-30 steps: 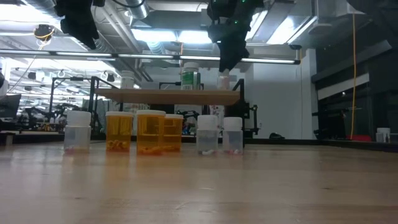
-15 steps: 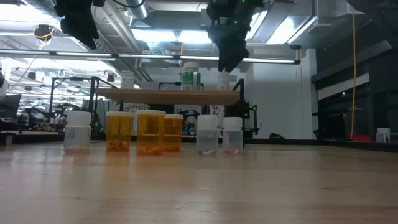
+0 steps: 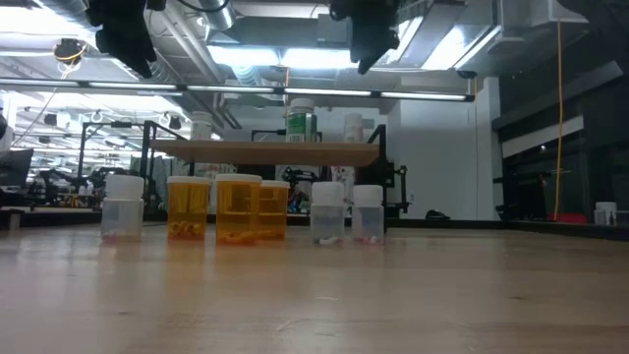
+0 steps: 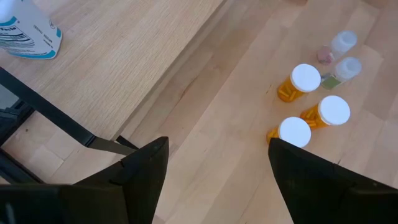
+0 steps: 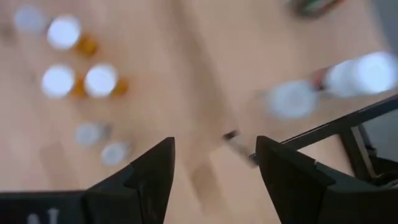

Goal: Pick and place medicine bottles onto shelf by color
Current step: Put the transparent pill bottle on the shelf

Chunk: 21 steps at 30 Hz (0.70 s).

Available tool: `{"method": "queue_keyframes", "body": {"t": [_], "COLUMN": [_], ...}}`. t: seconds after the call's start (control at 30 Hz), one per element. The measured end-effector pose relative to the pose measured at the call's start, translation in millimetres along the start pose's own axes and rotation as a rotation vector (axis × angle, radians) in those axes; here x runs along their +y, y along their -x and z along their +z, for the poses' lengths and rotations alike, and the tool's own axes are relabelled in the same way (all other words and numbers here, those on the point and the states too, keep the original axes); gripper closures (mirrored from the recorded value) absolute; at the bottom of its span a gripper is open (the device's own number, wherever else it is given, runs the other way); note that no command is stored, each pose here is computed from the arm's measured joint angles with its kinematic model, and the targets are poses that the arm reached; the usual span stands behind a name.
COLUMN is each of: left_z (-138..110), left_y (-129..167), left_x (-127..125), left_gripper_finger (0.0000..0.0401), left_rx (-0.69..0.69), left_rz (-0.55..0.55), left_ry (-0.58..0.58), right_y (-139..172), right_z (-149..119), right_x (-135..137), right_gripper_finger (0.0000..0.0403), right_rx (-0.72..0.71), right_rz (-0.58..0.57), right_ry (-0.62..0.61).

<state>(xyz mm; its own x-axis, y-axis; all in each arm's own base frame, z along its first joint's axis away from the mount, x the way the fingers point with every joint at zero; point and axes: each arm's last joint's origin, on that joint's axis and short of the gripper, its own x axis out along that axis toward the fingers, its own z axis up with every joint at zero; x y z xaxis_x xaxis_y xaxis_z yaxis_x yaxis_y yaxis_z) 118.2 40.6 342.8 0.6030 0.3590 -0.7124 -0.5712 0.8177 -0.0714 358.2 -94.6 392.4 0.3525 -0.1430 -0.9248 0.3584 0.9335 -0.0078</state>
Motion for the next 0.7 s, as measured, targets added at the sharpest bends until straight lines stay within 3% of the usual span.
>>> {"method": "queue_keyframes", "body": {"t": [0.2,0.4,0.7], "left_z": [-0.3,-0.4,-0.4], "left_y": [0.0,0.0,0.1], "left_x": [0.1,0.1,0.1], "left_gripper_finger": [0.0130,0.0130,0.0130], "left_rx": [0.003,0.004,0.003], "left_rz": [0.001,0.001,0.001], "left_ry": [0.002,-0.001,-0.002], "right_y": [-21.2,-63.7,-120.7], "right_z": [-17.4,-43.1,-86.0], "right_x": [54.2,111.8,169.9], "right_gripper_finger": [0.0177,0.0177,0.0177], "right_rx": [0.118,0.182,0.156], "right_rz": [0.035,0.065,0.106], "right_ry": [0.119,0.260,0.289]}}
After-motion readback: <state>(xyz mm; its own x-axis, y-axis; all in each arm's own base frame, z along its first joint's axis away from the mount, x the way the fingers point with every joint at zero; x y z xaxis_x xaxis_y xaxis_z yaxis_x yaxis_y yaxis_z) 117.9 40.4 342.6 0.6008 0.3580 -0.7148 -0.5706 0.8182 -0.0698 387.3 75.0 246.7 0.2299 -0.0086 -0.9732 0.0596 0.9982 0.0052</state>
